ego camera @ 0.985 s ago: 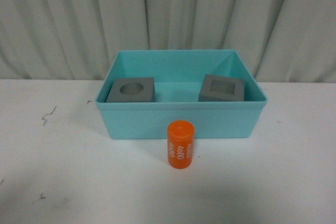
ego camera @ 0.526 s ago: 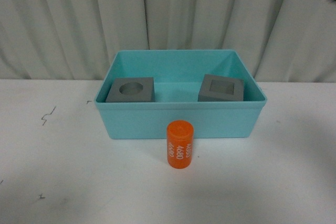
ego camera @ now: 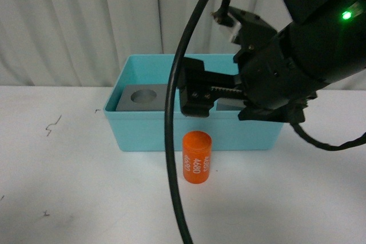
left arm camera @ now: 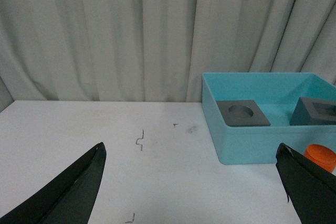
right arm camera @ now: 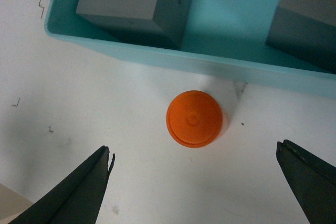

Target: Place gray and orange parts in blue box

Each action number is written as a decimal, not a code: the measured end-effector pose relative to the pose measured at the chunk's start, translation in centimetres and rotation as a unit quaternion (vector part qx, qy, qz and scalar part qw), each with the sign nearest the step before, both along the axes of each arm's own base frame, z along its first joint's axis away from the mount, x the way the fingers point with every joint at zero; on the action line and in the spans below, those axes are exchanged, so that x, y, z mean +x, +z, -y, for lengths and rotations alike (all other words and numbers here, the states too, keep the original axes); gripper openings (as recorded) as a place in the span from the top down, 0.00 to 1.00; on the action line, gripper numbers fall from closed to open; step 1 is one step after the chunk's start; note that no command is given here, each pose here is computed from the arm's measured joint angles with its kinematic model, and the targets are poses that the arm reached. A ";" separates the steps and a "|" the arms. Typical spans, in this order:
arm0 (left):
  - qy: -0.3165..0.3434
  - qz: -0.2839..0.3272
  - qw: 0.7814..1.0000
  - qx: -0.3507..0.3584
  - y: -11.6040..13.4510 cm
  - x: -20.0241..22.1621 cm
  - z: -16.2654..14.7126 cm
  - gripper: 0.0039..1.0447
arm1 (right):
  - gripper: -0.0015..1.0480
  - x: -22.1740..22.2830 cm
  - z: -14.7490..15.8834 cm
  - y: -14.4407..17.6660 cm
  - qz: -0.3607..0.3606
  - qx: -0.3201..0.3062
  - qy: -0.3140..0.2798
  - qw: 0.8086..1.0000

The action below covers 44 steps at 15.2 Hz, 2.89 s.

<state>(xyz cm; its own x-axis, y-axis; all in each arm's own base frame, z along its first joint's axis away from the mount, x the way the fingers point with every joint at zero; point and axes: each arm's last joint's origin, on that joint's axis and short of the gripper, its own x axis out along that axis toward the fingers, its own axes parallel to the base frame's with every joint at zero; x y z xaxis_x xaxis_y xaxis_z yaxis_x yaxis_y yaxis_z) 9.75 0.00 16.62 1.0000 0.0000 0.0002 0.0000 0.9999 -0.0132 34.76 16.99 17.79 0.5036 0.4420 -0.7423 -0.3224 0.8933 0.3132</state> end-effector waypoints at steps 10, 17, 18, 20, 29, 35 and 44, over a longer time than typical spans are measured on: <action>0.000 0.000 1.000 0.000 0.0 0.0 0.0 0.06 | 0.06 2.8 -2.2 -4.6 0.000 -0.005 0.011 1.000; 0.000 0.000 1.000 0.000 0.0 0.0 0.0 0.06 | 0.06 3.1 -2.9 -6.5 -0.004 -0.013 0.024 1.000; 0.000 0.000 1.000 0.000 0.0 0.0 0.0 0.06 | 0.06 3.2 -2.9 -6.8 -0.001 -0.013 0.025 1.000; 0.000 0.000 1.000 0.000 0.0 0.0 0.0 0.06 | 0.06 3.2 -3.0 -7.4 -0.004 -0.017 0.029 0.999; 0.000 0.000 1.000 0.000 0.0 0.0 0.0 0.06 | 0.53 2.9 -3.3 -7.2 -0.001 -0.038 0.039 0.999; 0.000 0.000 1.000 0.000 0.0 0.0 0.0 0.06 | 0.54 1.6 -3.3 -0.4 0.049 -0.009 0.074 0.996; 0.000 0.000 1.000 0.000 0.0 0.0 0.0 0.06 | 0.54 7.5 0.0 4.6 0.119 0.010 0.027 0.992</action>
